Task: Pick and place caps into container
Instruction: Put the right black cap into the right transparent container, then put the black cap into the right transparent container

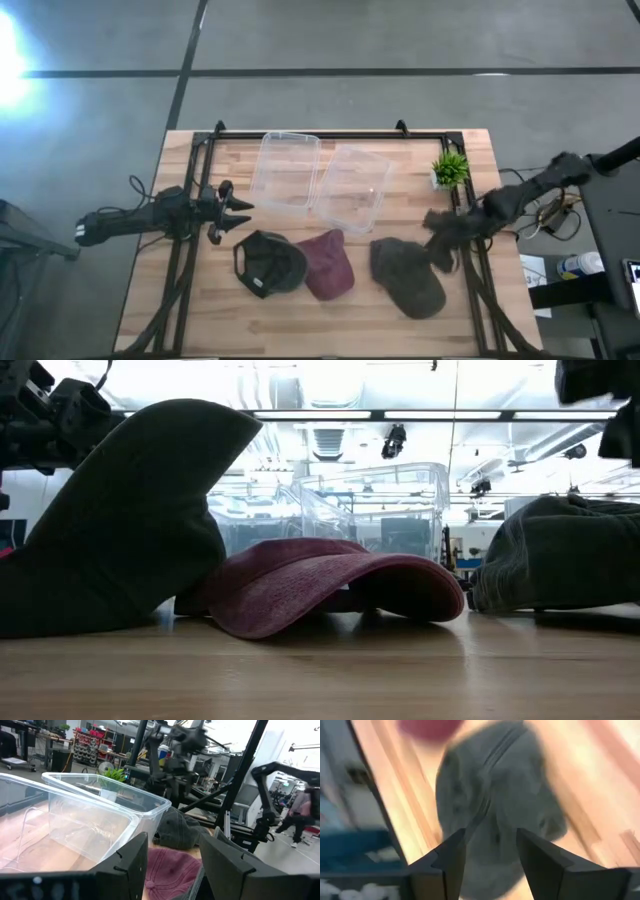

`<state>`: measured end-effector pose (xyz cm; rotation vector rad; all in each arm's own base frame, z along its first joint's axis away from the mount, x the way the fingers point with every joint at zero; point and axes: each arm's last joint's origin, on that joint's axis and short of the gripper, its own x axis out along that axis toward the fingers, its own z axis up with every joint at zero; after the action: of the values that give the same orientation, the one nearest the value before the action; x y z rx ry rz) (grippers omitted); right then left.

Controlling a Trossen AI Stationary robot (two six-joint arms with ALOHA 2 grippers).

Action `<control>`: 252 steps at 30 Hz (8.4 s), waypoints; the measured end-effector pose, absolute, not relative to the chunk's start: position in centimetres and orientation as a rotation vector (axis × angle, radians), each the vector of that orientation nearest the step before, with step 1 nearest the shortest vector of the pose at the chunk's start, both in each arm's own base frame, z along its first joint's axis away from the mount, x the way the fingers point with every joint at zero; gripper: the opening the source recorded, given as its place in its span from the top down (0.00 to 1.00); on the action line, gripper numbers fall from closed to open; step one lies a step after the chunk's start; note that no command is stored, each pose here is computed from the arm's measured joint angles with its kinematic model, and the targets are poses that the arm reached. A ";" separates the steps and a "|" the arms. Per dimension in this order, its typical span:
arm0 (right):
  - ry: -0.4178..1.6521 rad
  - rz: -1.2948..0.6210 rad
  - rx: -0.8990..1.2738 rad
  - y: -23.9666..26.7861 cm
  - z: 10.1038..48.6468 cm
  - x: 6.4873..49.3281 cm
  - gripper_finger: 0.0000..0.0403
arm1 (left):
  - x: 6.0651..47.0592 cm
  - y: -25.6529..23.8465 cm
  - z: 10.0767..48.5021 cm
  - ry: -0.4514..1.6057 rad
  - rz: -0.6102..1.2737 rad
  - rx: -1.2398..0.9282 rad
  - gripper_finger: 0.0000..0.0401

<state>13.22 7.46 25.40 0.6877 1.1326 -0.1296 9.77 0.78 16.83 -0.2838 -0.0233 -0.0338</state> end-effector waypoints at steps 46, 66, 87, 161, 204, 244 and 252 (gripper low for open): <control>1.221 -0.486 -0.708 31.8 12.5 15.3 0.33 | 9.8 0.8 16.8 -0.024 -0.034 -0.284 0.57; 1.118 -0.744 -0.536 27.0 11.1 21.2 0.81 | 9.8 0.8 16.9 -0.027 -0.035 -0.283 0.57; 0.758 -0.668 0.134 21.2 30.8 19.0 0.97 | 9.8 0.8 16.9 -0.027 -0.035 -0.283 0.57; 0.783 -0.524 0.820 10.2 36.4 29.1 0.44 | 9.6 0.7 18.6 -0.176 -0.143 -0.872 0.57; 0.828 -0.379 0.750 12.3 24.0 44.6 0.92 | 9.7 0.1 21.5 -0.161 -0.196 -1.193 0.57; 1.077 -1.084 0.686 -1.8 35.6 26.0 0.97 | 9.8 0.2 21.4 -0.172 -0.173 -1.165 0.57; 1.367 -0.990 0.827 -3.6 31.0 27.3 0.97 | 9.8 0.2 21.4 -0.173 -0.172 -1.162 0.57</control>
<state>27.35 -3.63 31.01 0.8271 1.3666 -0.9899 9.77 0.17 21.44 -1.1624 -0.1731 -0.1722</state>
